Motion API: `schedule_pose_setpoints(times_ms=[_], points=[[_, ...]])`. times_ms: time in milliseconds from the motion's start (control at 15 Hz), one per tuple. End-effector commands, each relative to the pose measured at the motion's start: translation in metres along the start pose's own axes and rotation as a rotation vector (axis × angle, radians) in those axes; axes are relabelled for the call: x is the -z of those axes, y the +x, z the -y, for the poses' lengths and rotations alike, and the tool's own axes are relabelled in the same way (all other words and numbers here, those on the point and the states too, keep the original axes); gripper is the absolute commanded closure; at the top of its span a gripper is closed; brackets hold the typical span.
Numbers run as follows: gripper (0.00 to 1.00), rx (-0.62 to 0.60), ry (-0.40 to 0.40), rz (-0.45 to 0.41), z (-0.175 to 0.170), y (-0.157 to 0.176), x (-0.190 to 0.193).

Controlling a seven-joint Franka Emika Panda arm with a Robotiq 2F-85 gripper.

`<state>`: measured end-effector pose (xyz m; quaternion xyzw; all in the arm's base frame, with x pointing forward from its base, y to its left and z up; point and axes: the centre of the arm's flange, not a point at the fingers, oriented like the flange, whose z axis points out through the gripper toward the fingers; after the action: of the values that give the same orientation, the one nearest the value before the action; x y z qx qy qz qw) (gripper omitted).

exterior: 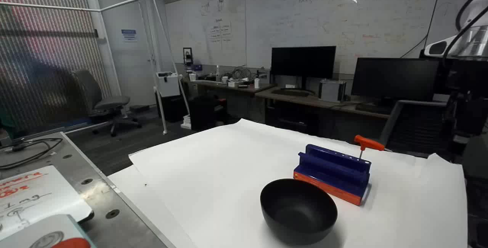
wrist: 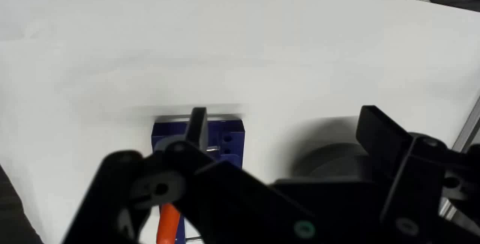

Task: Pick up the orange object and put it in the bowl

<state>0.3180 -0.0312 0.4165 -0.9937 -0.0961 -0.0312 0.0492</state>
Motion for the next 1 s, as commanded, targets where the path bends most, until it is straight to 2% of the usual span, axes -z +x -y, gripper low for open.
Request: schedule_pose_setpoints(times_ms=[0, 333, 400, 600, 933], points=[[0.0, 0.0, 0.0, -0.001, 0.0, 0.0, 0.001], [0.0, 0.0, -0.001, -0.002, 0.0, 0.0, 0.001], [0.0, -0.002, -0.018, -0.028, 0.0, 0.006, 0.0], [0.0, -0.026, -0.083, -0.136, -0.014, 0.036, -0.004], [0.0, -0.129, -0.152, -0.184, -0.05, 0.079, -0.015]])
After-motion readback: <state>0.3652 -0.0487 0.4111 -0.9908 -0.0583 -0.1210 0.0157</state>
